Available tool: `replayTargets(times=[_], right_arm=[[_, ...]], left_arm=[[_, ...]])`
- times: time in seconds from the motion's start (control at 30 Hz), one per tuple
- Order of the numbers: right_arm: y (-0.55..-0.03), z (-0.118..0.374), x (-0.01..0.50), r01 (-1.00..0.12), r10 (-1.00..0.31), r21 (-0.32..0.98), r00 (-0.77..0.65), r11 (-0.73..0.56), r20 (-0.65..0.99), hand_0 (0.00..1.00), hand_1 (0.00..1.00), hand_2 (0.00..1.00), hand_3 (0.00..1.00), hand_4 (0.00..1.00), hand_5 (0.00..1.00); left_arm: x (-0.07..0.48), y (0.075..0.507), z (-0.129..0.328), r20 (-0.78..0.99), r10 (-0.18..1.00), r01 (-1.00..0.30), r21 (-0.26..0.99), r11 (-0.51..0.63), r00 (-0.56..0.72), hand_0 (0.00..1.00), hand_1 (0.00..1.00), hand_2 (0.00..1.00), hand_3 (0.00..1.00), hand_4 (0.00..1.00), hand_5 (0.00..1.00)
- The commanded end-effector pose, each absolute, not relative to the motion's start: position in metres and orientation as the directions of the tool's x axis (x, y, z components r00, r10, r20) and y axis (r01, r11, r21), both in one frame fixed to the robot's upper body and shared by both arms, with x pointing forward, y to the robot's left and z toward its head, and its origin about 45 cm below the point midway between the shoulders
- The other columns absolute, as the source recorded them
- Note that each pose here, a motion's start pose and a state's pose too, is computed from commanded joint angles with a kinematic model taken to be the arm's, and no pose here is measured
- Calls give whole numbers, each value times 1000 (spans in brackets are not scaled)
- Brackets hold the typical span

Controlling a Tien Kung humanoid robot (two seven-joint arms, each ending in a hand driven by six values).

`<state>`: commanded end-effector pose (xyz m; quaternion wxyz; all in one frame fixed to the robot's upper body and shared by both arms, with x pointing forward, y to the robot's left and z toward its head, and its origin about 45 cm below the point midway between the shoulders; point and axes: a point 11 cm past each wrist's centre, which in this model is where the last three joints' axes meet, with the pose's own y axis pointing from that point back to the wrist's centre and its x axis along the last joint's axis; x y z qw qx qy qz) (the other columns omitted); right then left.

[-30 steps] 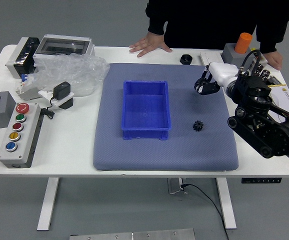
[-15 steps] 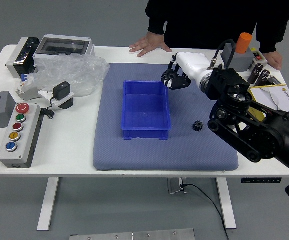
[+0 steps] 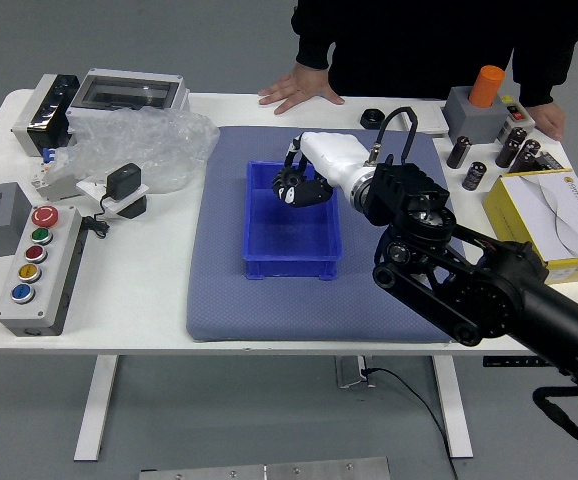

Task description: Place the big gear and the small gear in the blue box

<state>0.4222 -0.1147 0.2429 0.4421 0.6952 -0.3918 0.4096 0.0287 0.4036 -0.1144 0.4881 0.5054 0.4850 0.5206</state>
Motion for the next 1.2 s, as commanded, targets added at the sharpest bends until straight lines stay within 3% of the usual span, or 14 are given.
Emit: replayTargets(times=[0.13,0.17,0.33,0.37,0.73,1.2], right_arm=[[-114,238,421,-893,-189,332,398,-302,898,615,468,515,523,584,215],[-114,237,422,-891,-190,338,404,-302,895,605,550,658,734,769,395],[-116,238,423,-885,-193,356,421,-300,886,605,550,658,734,769,395],[-117,239,424,-885,-193,357,423,-300,885,628,595,701,811,820,430],[-125,243,427,-889,-191,359,420,-285,887,645,603,711,833,844,453],[-206,233,427,-901,-160,409,429,-143,889,646,603,701,812,840,426]], left_arm=[[29,404,-114,53,999,-18,998,-53,-12,844,808,819,855,705,276],[29,403,-114,52,999,-19,998,-53,-11,844,808,819,854,706,277],[30,403,-114,52,999,-19,998,-52,-12,844,808,819,854,706,277],[30,403,-115,52,999,-19,998,-52,-12,844,808,818,854,707,276],[30,402,-115,51,999,-20,999,-51,-14,844,808,818,853,710,277],[33,404,-114,54,998,-28,998,-54,-21,843,807,817,852,715,275]])
